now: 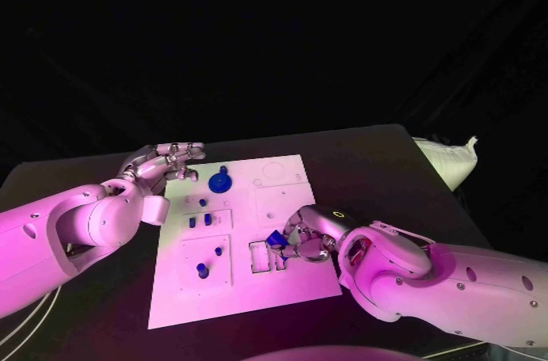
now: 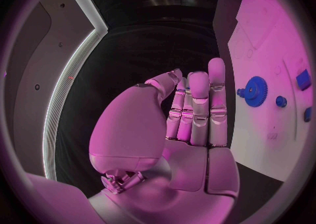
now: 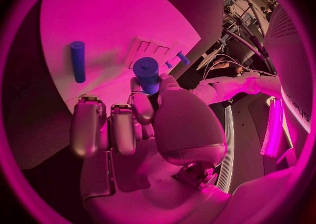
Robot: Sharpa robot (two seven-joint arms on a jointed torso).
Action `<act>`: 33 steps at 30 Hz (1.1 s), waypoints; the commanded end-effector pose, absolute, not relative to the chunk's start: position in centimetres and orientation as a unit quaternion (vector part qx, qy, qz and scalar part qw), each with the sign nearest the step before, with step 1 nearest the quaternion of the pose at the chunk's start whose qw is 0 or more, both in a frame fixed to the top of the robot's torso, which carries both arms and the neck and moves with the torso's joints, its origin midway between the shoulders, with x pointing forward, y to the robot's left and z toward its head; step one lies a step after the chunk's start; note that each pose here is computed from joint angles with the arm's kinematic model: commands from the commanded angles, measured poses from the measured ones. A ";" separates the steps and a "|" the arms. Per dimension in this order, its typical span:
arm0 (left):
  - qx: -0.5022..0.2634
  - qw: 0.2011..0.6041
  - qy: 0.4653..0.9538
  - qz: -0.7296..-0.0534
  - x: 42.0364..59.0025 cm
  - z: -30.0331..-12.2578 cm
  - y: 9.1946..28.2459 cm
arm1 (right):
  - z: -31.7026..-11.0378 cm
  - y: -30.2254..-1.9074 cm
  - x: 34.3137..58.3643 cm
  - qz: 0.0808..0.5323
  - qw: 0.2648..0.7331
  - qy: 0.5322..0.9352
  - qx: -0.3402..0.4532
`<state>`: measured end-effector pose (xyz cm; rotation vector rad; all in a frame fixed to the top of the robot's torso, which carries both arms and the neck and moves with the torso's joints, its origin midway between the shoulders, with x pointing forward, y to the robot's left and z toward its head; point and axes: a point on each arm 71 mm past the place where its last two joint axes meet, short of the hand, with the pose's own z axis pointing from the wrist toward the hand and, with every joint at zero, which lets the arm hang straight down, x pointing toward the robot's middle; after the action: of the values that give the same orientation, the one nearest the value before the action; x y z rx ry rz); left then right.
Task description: Assemble the parts on the task board
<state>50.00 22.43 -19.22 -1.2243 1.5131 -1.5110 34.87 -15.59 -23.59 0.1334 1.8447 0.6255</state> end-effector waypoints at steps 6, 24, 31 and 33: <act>-0.461 0.324 0.581 -0.587 49.9 -19.1 21.9 | -24.5 -14.1 35.0 0.256 0.518 0.815 0.035; -0.456 0.324 0.586 -0.587 49.9 -19.1 21.8 | -25.1 -12.9 35.9 0.248 0.511 0.823 0.016; -0.455 0.322 0.587 -0.587 49.8 -19.1 21.8 | -25.0 -12.7 36.0 0.249 0.517 0.819 0.016; -0.455 0.322 0.587 -0.587 49.8 -19.1 21.8 | -25.0 -12.6 36.1 0.248 0.518 0.818 0.015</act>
<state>49.93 22.08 -19.21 -1.2120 1.5279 -1.5175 36.07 -12.58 -24.91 0.0559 1.9586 0.6196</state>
